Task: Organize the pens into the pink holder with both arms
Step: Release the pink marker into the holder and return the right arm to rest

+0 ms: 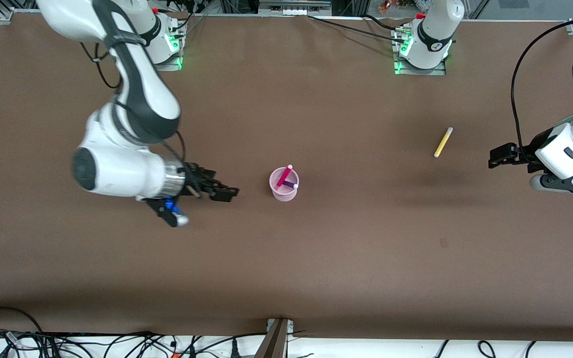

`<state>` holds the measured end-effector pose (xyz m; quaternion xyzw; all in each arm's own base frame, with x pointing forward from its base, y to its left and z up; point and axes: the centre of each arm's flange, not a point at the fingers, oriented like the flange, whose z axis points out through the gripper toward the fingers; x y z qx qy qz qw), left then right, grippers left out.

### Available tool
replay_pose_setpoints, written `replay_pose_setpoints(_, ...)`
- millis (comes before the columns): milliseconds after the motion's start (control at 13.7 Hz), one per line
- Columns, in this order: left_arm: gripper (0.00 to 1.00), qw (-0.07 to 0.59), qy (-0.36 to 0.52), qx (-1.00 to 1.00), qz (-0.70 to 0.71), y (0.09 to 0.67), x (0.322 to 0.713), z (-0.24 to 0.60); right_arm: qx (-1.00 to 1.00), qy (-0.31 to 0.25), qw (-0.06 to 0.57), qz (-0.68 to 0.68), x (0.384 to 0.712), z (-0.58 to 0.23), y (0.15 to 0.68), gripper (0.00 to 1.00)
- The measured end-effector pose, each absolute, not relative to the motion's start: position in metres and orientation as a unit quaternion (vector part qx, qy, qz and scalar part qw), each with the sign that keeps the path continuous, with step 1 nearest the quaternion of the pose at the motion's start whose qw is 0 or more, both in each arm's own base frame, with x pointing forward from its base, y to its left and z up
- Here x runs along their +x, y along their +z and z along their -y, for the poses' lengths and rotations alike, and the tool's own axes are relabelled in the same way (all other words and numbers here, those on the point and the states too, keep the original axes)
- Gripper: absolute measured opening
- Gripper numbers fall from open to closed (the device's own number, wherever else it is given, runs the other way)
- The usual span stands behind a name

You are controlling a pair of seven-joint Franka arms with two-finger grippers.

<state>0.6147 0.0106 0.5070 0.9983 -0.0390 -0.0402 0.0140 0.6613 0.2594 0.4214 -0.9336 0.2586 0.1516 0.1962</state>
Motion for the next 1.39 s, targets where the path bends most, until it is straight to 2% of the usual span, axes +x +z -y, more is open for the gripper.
replay_pose_setpoints(439,1.0,0.014,-0.04,0.998,0.039,0.507,0.615,-0.011,-0.979,0.097,0.112,-0.138,0.626,-0.167,0.495,1.0)
replay_pose_setpoints(659,1.0,0.014,-0.04,0.998,0.039,0.507,0.615,-0.011,-0.99,0.073,0.069,-0.094,0.591,-0.12,0.522,1.0)
replay_pose_setpoints(1024,1.0,0.014,-0.04,0.998,0.039,0.507,0.615,-0.011,-0.998,0.043,0.028,-0.034,0.531,-0.091,0.559,1.0)
replay_pose_setpoints(1390,1.0,0.014,-0.04,0.998,0.039,0.507,0.615,-0.011,-0.999,0.03,0.027,0.03,0.527,-0.075,0.565,1.0)
